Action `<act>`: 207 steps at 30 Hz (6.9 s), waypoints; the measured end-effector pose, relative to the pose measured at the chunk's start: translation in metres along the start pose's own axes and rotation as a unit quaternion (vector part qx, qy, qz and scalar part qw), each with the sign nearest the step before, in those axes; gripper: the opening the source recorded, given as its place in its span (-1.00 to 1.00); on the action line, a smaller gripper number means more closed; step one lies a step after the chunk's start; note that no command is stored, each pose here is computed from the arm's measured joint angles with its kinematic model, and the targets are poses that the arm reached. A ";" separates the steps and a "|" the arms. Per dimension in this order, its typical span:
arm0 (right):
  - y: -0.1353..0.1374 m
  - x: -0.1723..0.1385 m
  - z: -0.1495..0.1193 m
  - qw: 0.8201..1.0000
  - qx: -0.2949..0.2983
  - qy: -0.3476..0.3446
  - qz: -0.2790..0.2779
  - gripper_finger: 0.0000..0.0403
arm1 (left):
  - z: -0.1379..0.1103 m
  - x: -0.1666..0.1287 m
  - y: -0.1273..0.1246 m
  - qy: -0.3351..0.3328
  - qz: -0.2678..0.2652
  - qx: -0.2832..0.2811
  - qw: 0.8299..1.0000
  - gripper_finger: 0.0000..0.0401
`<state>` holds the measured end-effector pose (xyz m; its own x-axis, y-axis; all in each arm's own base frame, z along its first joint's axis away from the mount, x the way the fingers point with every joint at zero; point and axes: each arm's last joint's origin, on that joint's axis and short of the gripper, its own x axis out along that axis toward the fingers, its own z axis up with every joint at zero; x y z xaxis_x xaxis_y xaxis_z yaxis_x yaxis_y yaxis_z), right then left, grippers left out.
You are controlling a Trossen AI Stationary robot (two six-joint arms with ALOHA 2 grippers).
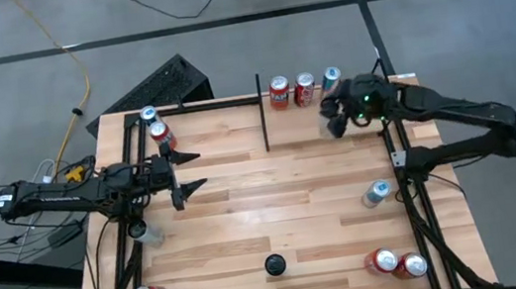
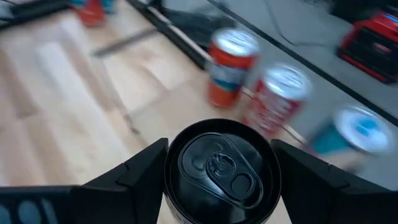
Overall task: Place canned beverage on shelf
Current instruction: Put the top white-yellow soda can on the shelf
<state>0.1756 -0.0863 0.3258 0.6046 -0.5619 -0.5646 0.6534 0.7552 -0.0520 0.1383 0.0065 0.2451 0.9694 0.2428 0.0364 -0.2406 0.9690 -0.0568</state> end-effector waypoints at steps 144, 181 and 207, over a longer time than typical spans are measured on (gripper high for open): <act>-0.082 0.059 -0.035 0.902 0.231 -0.053 -0.362 0.66 | 0.000 0.000 -0.002 -0.001 -0.028 -0.010 1.000 0.77; -0.088 0.068 -0.043 0.898 0.234 -0.016 -0.373 0.62 | 0.001 0.000 -0.002 -0.002 -0.028 -0.011 1.000 0.77; -0.098 0.068 -0.040 0.914 0.188 -0.005 -0.360 0.45 | 0.003 0.000 -0.002 -0.015 -0.027 -0.018 0.999 0.77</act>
<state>0.1342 -0.1851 0.2601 -0.0409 -0.8724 -0.4871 0.9927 0.0199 -0.1190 0.1384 0.0050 0.2485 0.9789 0.1914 0.0712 -0.1849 0.9787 -0.0893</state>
